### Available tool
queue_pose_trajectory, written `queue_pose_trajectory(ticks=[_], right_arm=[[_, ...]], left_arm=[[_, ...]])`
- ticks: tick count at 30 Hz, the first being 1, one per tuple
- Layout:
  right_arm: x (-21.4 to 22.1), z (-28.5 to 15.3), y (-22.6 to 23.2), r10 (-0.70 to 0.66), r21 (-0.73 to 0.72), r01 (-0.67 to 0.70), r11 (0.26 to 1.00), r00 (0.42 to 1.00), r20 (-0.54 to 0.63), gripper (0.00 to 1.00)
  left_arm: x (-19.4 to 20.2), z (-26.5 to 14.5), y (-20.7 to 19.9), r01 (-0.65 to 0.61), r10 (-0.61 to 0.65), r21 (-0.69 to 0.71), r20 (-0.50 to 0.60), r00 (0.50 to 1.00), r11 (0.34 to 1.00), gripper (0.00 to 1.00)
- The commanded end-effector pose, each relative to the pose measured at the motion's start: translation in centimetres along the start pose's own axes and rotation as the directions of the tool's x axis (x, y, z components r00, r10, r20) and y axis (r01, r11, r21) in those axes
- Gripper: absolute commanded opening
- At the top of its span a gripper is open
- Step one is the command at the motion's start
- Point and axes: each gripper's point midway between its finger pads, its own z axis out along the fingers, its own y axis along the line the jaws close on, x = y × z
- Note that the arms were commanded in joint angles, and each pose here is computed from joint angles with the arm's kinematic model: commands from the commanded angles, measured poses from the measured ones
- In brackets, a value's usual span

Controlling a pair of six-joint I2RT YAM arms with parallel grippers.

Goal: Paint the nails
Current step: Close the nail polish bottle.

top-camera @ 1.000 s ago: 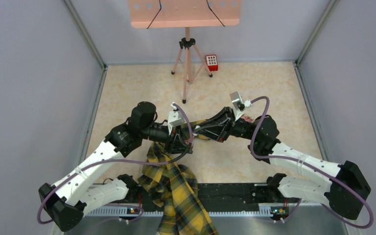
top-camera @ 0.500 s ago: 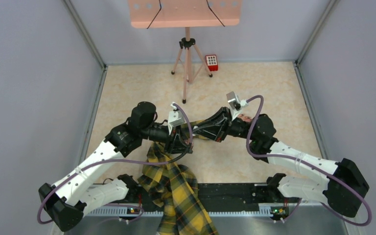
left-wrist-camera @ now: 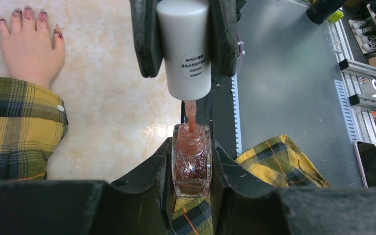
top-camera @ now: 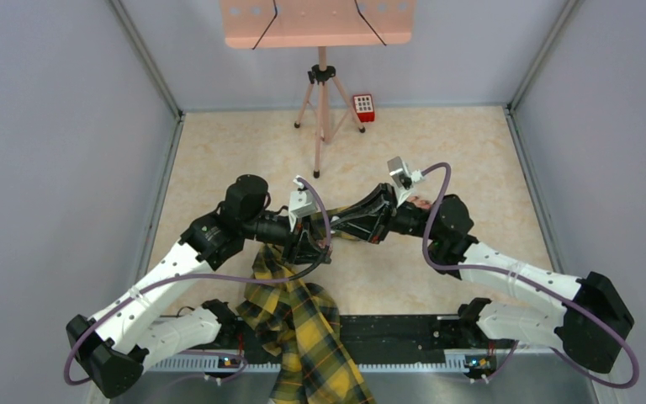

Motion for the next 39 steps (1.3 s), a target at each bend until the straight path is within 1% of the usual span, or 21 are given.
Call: queue_pose_trajectory(ticks=[1,27,36,39], right_arm=[[-1.9,1.1,1.5,-0.060,-0.056,0.062,0.997,0.998,0.034,0.00],[-1.1,1.2,1.3,-0.055,-0.049,0.055,0.997,0.998,-0.002,0.00],[0.1,1.3,1.1,-0.049,-0.049,0.047,0.998,0.998,-0.048,0.00],[0.6,1.3,0.6,-0.046,-0.027,0.044,0.999,0.997,-0.066,0.00]], left_arm=[[-0.7,-0.2,-0.6,-0.045,0.045,0.012,0.024,0.999,0.999,0.00],[-0.7,-0.3,-0.5,-0.051,0.051,0.001,0.026,0.998,0.999,0.00],[-0.7,-0.3,-0.3,-0.057,0.058,-0.013,0.028,0.998,0.998,0.00],[-0.7,-0.4,-0.3,-0.058,0.058,-0.013,0.028,0.998,0.998,0.00]])
